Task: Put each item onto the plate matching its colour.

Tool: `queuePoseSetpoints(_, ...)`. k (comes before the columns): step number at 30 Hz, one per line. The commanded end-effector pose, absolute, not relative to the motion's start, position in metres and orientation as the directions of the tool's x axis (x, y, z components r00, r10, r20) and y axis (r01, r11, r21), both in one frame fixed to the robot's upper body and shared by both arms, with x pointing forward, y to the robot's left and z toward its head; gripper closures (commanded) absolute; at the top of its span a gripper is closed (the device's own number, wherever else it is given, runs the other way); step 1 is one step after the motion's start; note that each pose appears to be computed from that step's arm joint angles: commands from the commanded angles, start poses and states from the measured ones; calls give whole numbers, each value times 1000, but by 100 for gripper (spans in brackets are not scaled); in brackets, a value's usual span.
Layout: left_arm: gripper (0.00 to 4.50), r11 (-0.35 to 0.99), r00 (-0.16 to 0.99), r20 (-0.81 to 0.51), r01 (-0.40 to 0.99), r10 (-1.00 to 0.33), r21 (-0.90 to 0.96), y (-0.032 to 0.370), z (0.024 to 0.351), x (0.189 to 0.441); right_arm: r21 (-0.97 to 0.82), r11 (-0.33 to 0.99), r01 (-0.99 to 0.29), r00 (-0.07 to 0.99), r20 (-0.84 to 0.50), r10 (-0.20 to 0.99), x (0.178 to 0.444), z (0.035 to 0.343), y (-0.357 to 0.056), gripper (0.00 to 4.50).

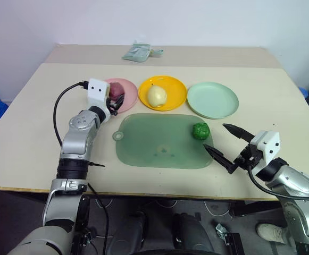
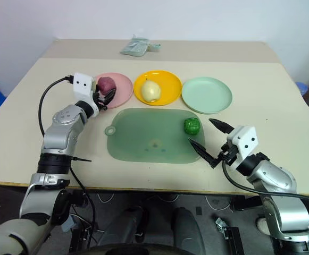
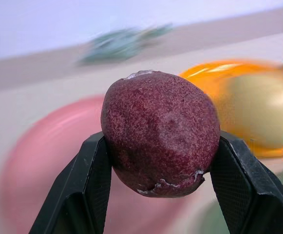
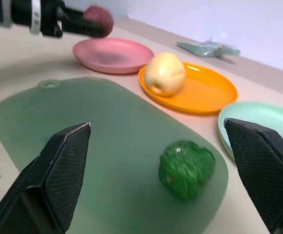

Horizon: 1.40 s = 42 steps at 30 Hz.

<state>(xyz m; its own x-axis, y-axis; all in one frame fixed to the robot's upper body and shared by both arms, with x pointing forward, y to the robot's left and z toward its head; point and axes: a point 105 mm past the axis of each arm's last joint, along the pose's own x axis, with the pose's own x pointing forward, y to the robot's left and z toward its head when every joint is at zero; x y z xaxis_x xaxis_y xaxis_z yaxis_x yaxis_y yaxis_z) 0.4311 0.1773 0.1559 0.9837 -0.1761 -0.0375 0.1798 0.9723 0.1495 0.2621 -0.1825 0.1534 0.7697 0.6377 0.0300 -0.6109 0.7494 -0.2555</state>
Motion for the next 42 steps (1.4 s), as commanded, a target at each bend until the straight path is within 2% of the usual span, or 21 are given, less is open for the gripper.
queuePoseSetpoints(1,206,986,998,17,64,-67,152,181,168,449,-276,748,-604,766,58,640,265,161,-183,0)
queuePoseSetpoints(4,206,989,1000,6,6,-7,147,182,162,462,-274,747,-605,765,59,641,264,162,-183,0)
queuePoseSetpoints(9,6,985,1000,-25,-10,14,174,180,150,471,-280,746,-604,767,52,640,263,163,-183,0)
queuePoseSetpoints(14,6,988,998,25,52,-56,145,171,157,471,-276,763,-584,788,35,615,266,163,-181,0)
queuePoseSetpoints(16,6,985,989,70,121,-130,126,163,164,467,-264,780,-567,806,17,592,268,160,-184,0)
queuePoseSetpoints(19,6,945,937,189,255,-294,205,150,181,443,-247,799,-547,825,-2,565,273,154,-186,0)
queuePoseSetpoints(24,6,884,848,252,436,-466,168,154,188,392,-224,821,-525,846,-29,532,282,142,-187,0)
queuePoseSetpoints(27,6,850,819,231,491,-526,193,161,183,372,-216,833,-509,858,-46,512,291,132,-187,0)
queuePoseSetpoints(32,6,718,701,166,651,-693,248,164,177,334,-209,836,-507,861,-74,504,307,114,-183,0)
queuePoseSetpoints(42,6,590,596,56,769,-801,247,168,171,303,-198,828,-525,848,-44,527,326,116,-172,0)
